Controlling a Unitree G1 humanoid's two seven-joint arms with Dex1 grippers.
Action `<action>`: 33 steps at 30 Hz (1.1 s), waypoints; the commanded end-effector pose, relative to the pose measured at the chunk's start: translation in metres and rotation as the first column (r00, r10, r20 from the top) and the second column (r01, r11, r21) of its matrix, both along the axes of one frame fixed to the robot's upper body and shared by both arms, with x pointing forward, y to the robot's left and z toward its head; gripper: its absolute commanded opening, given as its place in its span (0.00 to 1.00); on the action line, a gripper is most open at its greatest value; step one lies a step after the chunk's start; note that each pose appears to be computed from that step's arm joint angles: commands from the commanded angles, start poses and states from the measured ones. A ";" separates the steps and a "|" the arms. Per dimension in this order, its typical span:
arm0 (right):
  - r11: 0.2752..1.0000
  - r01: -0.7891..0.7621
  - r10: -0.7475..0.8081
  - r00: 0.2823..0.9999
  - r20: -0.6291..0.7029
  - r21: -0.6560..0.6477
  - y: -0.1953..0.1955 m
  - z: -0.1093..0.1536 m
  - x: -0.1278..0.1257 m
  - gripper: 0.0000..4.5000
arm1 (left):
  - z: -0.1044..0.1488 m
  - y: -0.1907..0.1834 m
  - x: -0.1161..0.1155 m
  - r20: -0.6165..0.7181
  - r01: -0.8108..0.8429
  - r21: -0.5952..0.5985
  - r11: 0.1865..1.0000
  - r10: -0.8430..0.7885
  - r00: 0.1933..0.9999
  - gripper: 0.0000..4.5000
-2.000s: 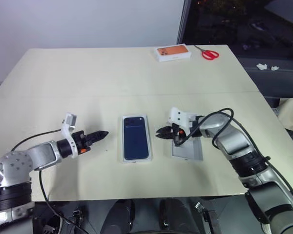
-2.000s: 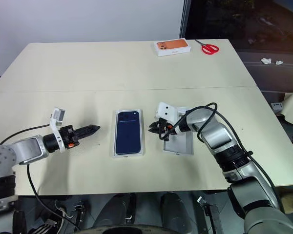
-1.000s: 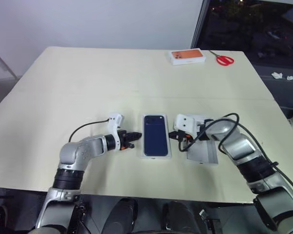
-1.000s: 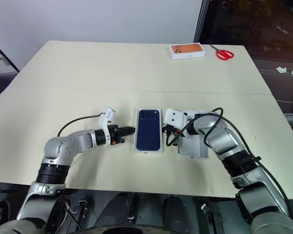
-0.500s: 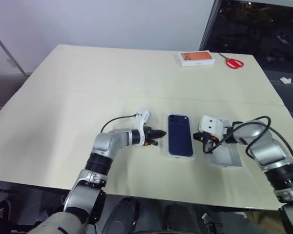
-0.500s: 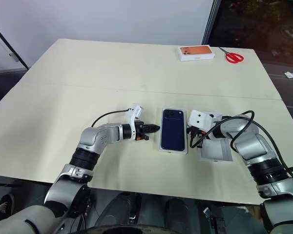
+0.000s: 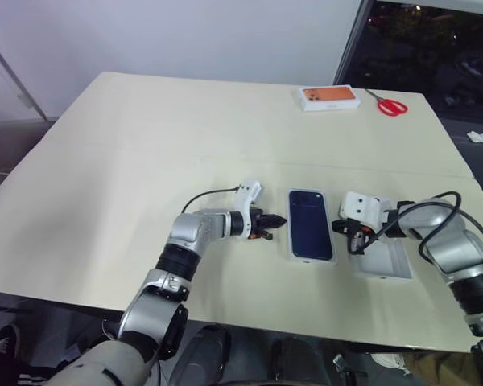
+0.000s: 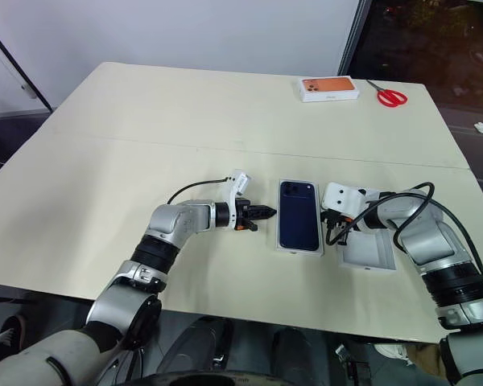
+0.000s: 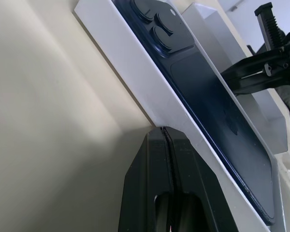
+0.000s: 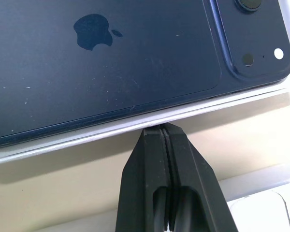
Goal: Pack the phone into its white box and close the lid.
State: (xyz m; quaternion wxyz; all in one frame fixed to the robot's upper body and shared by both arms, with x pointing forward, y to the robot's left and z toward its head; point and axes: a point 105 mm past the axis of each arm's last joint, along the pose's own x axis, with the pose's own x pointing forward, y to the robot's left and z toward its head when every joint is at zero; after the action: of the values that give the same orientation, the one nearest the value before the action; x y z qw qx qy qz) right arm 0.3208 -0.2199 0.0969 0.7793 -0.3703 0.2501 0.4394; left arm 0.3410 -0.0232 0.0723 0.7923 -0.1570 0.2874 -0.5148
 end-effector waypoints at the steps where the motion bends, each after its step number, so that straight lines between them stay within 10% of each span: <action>1: 1.000 0.008 -0.009 0.999 -0.050 -0.023 -0.003 -0.011 -0.003 0.01 | -0.005 -0.016 -0.018 -0.034 0.088 -0.017 0.996 -0.089 0.995 0.01; 15: 0.997 -0.065 0.063 0.997 -0.053 -0.044 0.003 0.028 -0.005 0.01 | 0.016 0.062 -0.005 0.063 -0.038 0.039 0.999 0.036 0.997 0.01; 27: 0.950 0.102 -0.106 0.994 -0.002 0.294 0.028 0.066 0.011 0.01 | 0.066 0.140 -0.003 0.309 -0.156 -0.052 0.986 0.164 0.937 0.01; 33: 0.902 0.300 -0.308 0.951 -0.026 0.310 0.014 0.076 0.010 0.66 | 0.074 0.182 -0.021 0.388 -0.164 -0.044 0.986 0.168 0.906 0.66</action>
State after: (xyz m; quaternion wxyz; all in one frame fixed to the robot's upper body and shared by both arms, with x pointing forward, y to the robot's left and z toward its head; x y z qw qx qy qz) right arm 0.3315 -0.2032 0.1554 0.8756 -0.2029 0.2405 0.3666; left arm 0.3253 0.1588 0.1279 0.8784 -0.0913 0.1467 -0.4456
